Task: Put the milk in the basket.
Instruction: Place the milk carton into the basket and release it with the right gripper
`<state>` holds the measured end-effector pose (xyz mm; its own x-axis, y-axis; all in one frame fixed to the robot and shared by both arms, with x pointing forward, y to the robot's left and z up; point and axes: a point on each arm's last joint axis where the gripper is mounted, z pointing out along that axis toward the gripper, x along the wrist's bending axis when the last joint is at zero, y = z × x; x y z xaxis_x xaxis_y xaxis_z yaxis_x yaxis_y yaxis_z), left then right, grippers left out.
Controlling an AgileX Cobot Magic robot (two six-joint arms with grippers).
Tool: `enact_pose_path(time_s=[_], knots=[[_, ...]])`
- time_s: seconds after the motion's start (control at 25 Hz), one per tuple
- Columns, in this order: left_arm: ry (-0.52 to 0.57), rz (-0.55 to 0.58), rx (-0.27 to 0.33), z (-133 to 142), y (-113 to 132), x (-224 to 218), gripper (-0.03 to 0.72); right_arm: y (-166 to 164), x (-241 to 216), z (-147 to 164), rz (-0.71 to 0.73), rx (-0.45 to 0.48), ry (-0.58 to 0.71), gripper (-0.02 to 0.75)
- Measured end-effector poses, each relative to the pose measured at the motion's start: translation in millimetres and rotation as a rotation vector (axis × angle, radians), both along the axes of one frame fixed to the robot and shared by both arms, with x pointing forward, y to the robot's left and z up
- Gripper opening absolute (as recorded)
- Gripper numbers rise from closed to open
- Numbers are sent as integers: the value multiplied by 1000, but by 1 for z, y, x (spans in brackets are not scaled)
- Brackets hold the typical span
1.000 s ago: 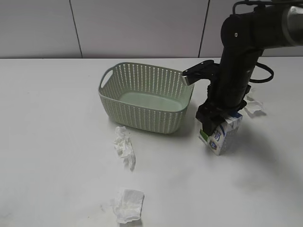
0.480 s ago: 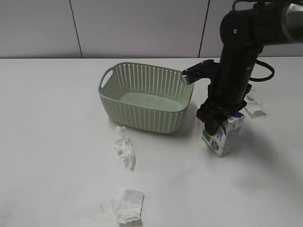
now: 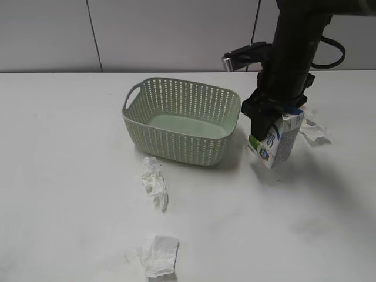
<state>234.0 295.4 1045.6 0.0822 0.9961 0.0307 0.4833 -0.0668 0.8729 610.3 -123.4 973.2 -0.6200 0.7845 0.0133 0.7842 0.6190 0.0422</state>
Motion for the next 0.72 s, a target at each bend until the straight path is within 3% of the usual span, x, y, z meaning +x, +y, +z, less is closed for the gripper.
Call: enact_pose_path(time_s=[0.28,0.56,0.72], knots=[[0,0,0,0,0,0,216,7,0,45,0,70,-105,419],[0,0,0,0,0,0,220,38,-3,89,63,157,-228,417],[0,0,0,0,0,0,221,56,-3,98,96,195,-281,417]])
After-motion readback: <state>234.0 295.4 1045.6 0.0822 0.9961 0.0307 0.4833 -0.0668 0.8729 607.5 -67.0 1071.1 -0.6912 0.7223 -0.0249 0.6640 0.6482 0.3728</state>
